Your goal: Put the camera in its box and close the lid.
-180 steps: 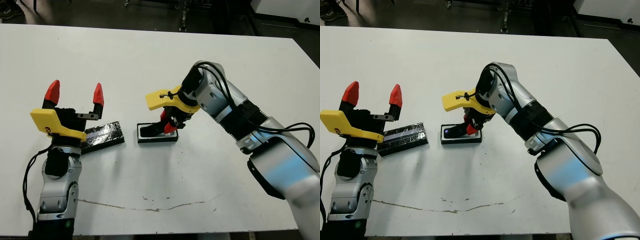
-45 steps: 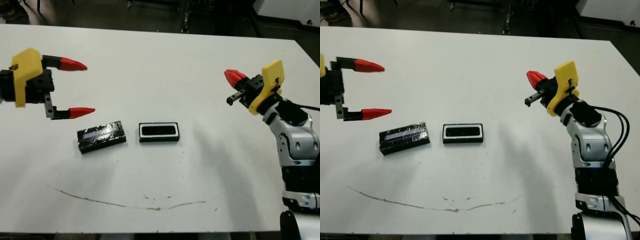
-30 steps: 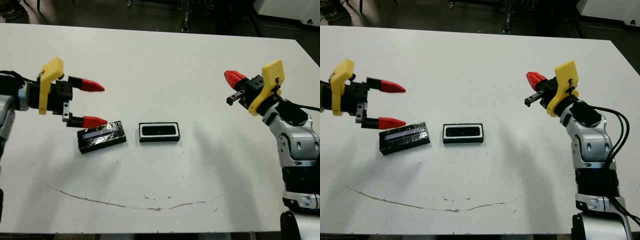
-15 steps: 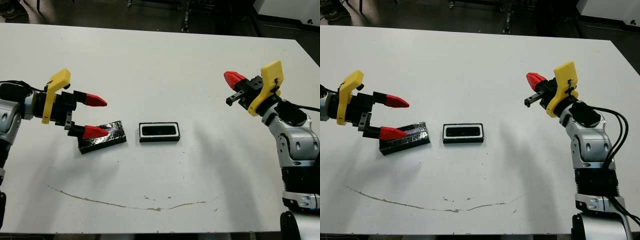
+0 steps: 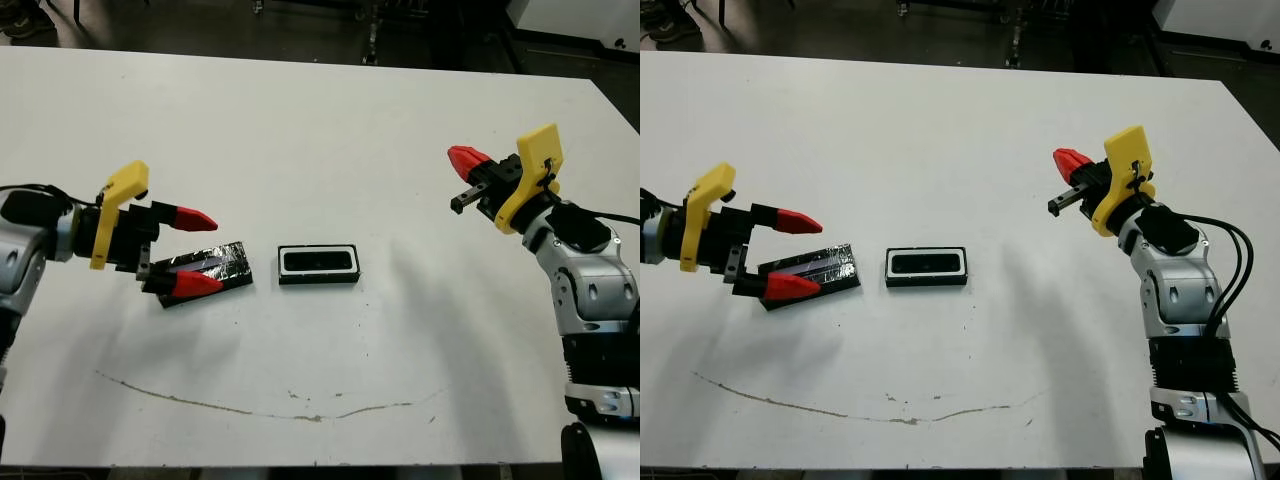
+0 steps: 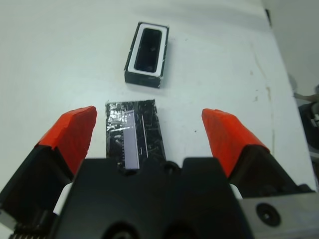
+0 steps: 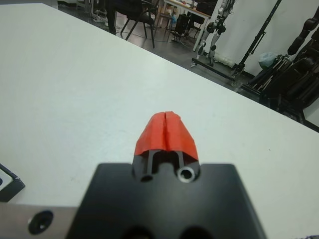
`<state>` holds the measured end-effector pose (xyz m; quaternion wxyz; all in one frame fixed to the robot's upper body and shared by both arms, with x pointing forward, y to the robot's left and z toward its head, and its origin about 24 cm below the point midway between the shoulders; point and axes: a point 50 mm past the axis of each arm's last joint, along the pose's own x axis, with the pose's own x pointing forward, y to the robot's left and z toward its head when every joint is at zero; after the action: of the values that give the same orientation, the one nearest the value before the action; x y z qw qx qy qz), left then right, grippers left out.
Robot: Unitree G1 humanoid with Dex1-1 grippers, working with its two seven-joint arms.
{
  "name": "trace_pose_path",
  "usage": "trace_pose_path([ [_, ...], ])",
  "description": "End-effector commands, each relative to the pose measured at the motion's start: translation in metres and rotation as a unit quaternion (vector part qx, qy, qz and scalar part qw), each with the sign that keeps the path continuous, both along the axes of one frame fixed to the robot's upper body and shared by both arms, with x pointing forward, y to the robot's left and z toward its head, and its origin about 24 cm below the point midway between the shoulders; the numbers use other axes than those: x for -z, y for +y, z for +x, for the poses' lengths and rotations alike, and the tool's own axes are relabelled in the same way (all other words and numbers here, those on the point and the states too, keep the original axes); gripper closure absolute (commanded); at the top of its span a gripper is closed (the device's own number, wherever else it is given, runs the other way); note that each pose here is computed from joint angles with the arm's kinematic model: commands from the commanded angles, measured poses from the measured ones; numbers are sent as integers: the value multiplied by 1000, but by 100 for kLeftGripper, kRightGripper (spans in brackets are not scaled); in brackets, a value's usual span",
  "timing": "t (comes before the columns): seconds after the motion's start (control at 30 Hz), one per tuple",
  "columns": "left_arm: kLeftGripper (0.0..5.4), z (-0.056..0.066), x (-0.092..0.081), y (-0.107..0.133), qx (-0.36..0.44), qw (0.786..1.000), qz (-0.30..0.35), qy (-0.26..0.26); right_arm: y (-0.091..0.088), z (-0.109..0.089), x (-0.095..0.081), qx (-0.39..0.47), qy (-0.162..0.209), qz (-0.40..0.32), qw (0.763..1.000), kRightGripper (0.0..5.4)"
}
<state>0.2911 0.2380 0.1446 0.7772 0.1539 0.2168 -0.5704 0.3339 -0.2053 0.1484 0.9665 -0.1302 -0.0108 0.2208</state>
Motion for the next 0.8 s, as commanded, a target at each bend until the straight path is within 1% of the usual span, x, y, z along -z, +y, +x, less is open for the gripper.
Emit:
trace_pose_path([
  [0.03,0,-4,2,4,-20,999,26,9,-7,-2,5,7,11,-1,1000,539],
  [0.2,0,-5,6,3,-12,1000,27,-2,-7,-2,4,12,12,-8,1000,539],
  [0.43,0,-7,13,3,-20,999,30,13,-6,-2,4,5,12,-3,1000,539],
  [0.57,0,-8,14,3,-20,999,29,15,-6,-2,4,5,13,-4,1000,539],
  [0.8,0,-7,17,5,-15,999,29,34,-7,-1,5,6,15,-7,1000,539],
])
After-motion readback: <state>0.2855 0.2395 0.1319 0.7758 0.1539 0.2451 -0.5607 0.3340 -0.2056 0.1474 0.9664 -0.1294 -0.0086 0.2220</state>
